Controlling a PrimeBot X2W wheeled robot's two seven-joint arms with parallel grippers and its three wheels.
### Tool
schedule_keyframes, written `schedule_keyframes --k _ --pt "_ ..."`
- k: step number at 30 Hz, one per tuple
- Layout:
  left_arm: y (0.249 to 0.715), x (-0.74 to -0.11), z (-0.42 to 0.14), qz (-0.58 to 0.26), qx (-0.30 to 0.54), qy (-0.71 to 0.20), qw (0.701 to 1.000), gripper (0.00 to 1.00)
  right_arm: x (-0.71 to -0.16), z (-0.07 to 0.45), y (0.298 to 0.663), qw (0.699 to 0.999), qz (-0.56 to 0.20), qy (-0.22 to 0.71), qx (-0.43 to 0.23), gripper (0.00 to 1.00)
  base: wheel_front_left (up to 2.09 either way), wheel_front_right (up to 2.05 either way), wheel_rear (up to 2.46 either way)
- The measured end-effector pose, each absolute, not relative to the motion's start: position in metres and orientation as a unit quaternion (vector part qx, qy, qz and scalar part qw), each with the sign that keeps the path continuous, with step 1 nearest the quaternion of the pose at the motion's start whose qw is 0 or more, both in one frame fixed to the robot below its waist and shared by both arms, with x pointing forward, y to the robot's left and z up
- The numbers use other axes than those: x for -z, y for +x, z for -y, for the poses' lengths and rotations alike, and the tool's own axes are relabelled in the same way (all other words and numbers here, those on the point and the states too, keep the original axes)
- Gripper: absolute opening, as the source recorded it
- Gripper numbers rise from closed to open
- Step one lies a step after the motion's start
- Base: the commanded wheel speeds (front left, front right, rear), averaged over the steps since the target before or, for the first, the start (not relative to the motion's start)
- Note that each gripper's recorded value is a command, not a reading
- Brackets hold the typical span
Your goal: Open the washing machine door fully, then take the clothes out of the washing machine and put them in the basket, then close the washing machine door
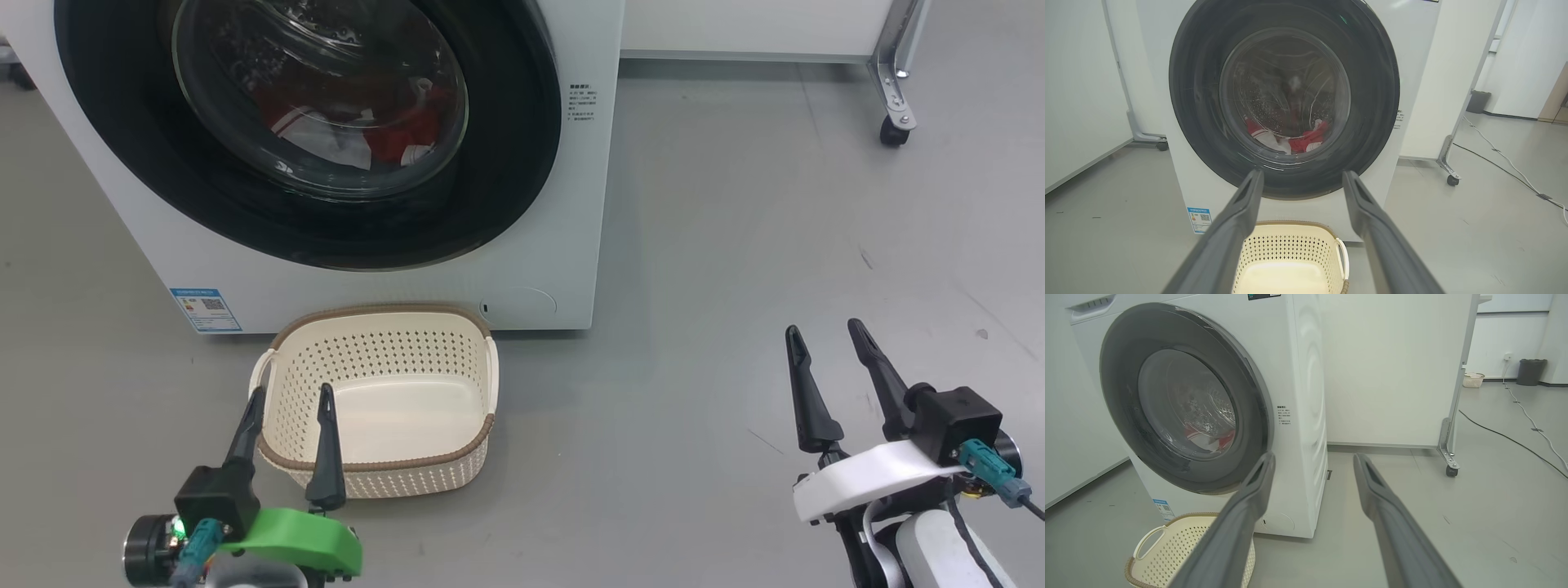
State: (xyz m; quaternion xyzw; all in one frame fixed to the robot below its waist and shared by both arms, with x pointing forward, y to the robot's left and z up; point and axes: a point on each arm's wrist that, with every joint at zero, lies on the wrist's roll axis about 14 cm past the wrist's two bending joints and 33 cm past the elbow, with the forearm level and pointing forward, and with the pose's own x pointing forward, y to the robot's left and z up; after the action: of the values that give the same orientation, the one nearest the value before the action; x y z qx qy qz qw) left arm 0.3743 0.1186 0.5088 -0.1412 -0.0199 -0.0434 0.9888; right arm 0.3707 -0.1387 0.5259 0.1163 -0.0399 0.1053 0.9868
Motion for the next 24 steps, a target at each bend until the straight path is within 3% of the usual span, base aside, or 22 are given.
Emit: schedule_keyframes --k 24 --pt "0.366 -0.471 -0.109 -0.032 0.049 -0.102 0.993 1.00 -0.494 0.147 0.369 0.993 -0.012 0.093 -0.072 1.00 0.00 0.00 0.00"
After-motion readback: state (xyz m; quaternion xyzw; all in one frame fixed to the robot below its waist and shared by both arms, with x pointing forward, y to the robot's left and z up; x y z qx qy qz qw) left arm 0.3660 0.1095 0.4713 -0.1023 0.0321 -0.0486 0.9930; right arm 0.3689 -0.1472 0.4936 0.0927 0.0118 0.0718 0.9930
